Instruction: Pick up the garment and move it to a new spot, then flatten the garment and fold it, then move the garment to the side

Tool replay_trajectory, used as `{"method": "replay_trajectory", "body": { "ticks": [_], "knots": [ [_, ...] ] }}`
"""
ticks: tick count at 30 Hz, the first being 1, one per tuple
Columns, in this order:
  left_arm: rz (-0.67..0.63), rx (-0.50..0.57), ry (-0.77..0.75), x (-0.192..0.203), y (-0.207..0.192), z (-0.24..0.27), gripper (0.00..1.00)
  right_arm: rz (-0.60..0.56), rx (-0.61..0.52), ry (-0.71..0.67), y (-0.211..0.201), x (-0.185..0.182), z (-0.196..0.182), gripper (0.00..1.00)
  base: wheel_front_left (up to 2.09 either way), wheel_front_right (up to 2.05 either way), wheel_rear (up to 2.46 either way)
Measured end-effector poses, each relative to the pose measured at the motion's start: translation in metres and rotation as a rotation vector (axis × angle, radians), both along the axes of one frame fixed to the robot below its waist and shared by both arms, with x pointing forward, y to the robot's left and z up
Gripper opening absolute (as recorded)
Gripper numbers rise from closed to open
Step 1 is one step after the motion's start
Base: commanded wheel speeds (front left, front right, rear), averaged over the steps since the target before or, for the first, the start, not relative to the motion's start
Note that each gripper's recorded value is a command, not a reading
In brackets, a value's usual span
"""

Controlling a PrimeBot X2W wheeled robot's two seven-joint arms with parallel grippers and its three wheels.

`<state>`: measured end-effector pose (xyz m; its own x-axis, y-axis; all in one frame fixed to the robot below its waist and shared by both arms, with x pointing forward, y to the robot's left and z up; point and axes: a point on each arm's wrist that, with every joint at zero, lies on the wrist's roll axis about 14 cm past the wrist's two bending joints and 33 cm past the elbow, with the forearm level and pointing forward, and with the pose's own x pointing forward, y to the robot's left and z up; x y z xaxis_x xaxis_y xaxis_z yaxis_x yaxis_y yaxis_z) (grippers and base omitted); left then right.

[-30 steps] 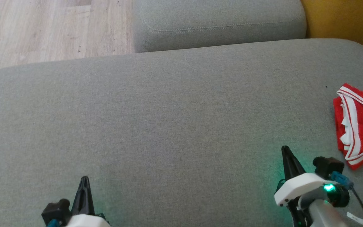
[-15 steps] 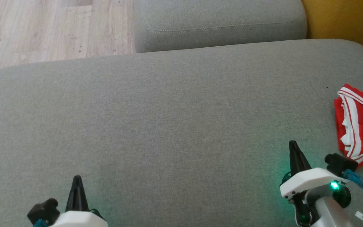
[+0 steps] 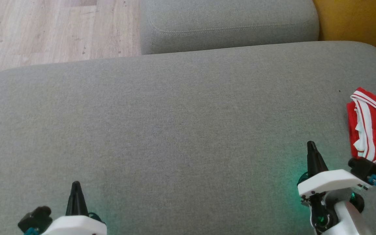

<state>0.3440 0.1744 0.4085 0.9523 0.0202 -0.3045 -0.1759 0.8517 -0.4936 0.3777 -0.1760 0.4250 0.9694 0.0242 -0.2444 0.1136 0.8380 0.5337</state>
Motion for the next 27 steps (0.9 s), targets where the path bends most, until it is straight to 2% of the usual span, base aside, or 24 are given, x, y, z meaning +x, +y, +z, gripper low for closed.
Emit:
{"method": "replay_trajectory", "body": {
  "ticks": [27],
  "knots": [
    [0.089,-0.328,-0.027,0.01,0.005,0.015,0.0,-0.114,0.316,-0.023,-0.012,0.001,0.013,0.0,0.0,0.0,0.0]
  ]
}}
